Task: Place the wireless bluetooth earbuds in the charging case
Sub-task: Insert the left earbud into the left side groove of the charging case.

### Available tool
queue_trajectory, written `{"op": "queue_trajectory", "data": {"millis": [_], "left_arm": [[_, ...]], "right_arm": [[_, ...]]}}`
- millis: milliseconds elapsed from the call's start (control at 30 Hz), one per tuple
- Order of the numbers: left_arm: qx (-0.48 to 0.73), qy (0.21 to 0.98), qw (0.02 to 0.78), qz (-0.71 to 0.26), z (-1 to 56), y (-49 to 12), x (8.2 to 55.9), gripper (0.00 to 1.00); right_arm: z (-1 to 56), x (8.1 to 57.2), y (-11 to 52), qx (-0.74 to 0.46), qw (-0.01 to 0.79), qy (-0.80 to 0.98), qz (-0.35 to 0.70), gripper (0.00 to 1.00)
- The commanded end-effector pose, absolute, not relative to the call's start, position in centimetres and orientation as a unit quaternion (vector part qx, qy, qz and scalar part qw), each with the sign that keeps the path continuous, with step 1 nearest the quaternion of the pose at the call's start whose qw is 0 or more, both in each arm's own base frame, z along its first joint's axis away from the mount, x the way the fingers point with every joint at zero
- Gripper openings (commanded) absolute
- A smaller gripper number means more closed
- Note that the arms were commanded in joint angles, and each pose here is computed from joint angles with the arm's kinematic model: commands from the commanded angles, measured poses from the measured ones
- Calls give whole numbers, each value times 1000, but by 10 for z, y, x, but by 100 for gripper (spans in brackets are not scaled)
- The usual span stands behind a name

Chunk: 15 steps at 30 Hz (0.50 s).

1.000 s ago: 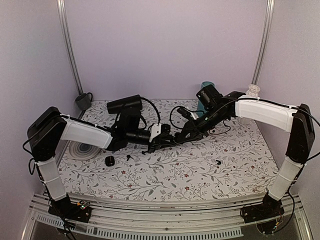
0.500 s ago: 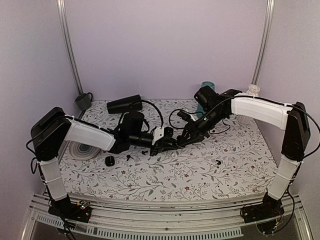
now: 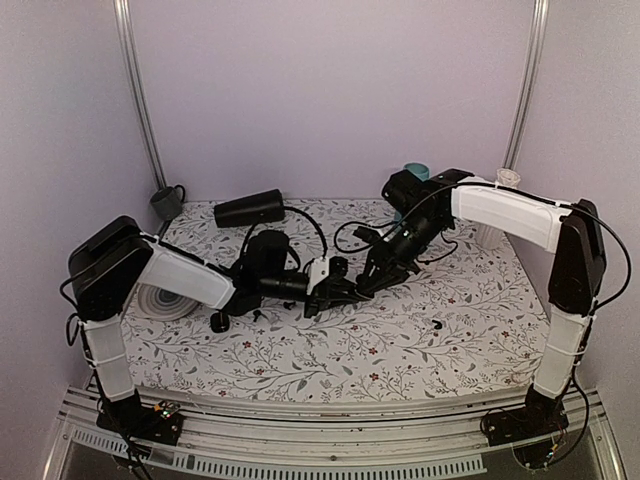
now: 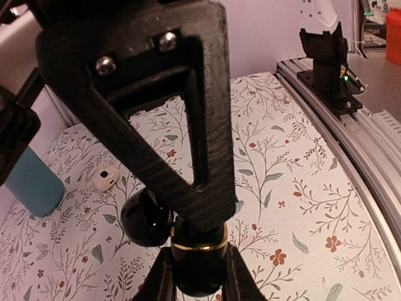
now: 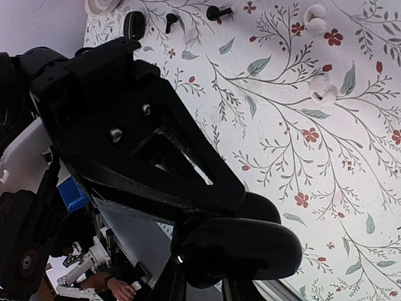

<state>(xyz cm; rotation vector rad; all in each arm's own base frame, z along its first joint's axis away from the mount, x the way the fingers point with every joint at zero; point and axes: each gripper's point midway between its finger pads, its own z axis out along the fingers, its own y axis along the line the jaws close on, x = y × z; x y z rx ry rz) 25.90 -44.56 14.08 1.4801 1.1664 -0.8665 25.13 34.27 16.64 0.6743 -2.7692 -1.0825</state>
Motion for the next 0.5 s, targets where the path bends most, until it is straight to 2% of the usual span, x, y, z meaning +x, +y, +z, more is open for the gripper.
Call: {"op": "queue_trajectory", "data": {"millis": [0, 67, 200, 400, 467], "left_arm": [[610, 423, 539, -398, 169, -464, 233, 0], [605, 425, 540, -401, 170, -465, 234, 0], [597, 426, 544, -408, 172, -467, 235, 0], [580, 425, 555, -418, 181, -468, 238, 0], [579, 436, 545, -422, 165, -470, 239, 0]], "right_arm": [[167, 263, 357, 232, 32, -900, -367, 18], [166, 263, 357, 229, 35, -902, -365, 18], [166, 266, 359, 224, 36, -905, -361, 25], [165, 268, 360, 219, 37, -907, -357, 27], [165, 269, 359, 218, 37, -909, -354, 27]]}}
